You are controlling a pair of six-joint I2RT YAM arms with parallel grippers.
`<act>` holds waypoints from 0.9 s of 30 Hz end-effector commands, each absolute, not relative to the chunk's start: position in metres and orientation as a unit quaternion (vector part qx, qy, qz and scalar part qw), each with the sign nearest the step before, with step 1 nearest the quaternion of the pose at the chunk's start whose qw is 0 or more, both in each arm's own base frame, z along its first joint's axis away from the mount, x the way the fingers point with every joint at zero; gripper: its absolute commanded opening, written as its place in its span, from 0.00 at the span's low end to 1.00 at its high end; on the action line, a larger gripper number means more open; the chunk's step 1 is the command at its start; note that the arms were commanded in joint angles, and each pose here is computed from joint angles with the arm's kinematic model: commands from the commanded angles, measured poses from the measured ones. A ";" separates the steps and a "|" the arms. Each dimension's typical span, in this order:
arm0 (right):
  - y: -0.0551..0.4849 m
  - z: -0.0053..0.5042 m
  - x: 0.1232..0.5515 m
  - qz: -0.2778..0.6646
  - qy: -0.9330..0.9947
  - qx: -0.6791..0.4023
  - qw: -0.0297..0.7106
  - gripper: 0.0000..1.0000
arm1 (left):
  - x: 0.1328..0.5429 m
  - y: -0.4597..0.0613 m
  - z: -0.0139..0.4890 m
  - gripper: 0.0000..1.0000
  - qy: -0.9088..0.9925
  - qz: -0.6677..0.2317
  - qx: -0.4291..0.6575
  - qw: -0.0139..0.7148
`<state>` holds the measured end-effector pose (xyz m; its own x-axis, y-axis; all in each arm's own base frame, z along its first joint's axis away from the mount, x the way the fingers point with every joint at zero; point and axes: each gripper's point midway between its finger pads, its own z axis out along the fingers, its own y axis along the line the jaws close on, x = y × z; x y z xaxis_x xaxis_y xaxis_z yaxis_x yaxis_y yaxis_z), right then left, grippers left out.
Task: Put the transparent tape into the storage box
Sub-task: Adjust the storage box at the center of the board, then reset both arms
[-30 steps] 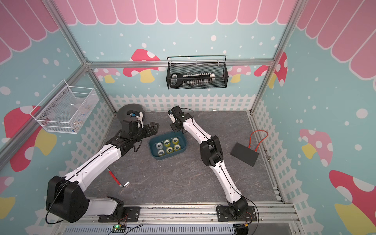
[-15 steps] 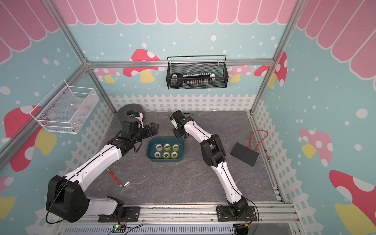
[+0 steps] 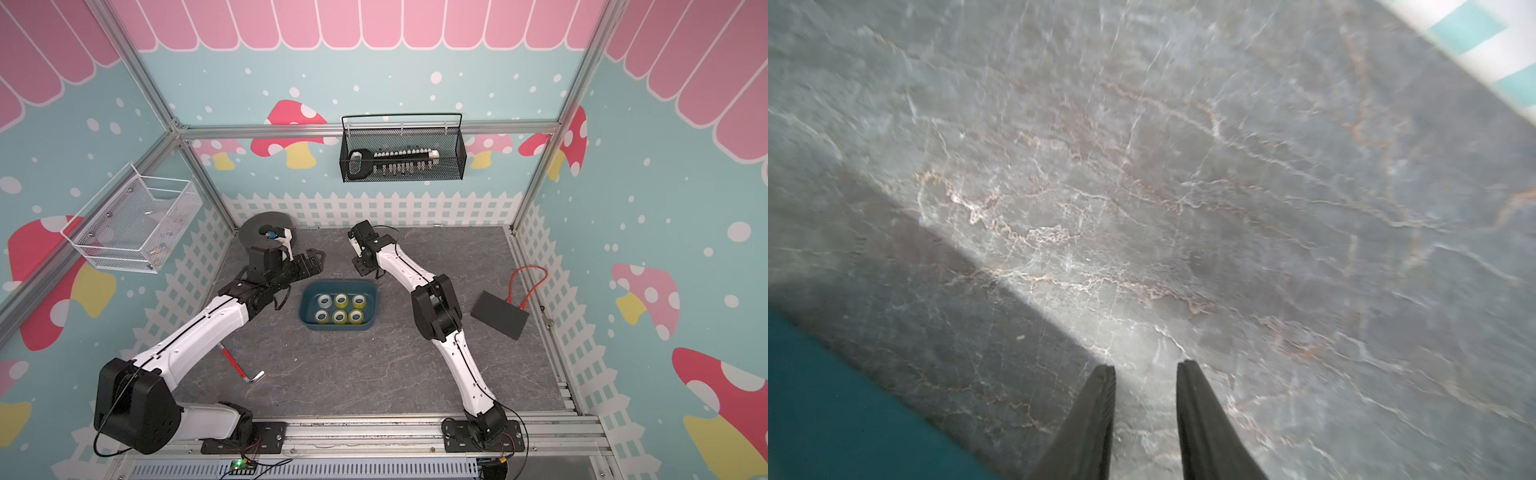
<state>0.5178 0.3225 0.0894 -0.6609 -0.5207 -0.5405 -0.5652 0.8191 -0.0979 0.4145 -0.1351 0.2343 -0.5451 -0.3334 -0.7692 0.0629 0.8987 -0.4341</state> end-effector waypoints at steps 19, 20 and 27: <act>0.149 0.266 0.422 -0.056 0.820 -0.094 0.561 0.70 | 0.388 -0.045 0.235 0.99 0.782 -0.068 -0.077 0.615; 0.139 0.260 0.415 -0.062 0.819 -0.095 0.563 0.70 | 0.385 -0.041 0.227 0.99 0.783 -0.068 -0.079 0.613; 0.068 0.210 0.389 -0.111 0.839 -0.004 0.533 0.85 | 0.371 -0.032 0.196 0.99 0.775 -0.049 -0.058 0.627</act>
<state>0.3888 0.0951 0.2072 -0.4641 -0.2190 -0.8583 -0.0269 0.9720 -0.2335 0.3710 -0.0318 0.1767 -0.3122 -0.1827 -0.9323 -0.0665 0.9831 -0.1704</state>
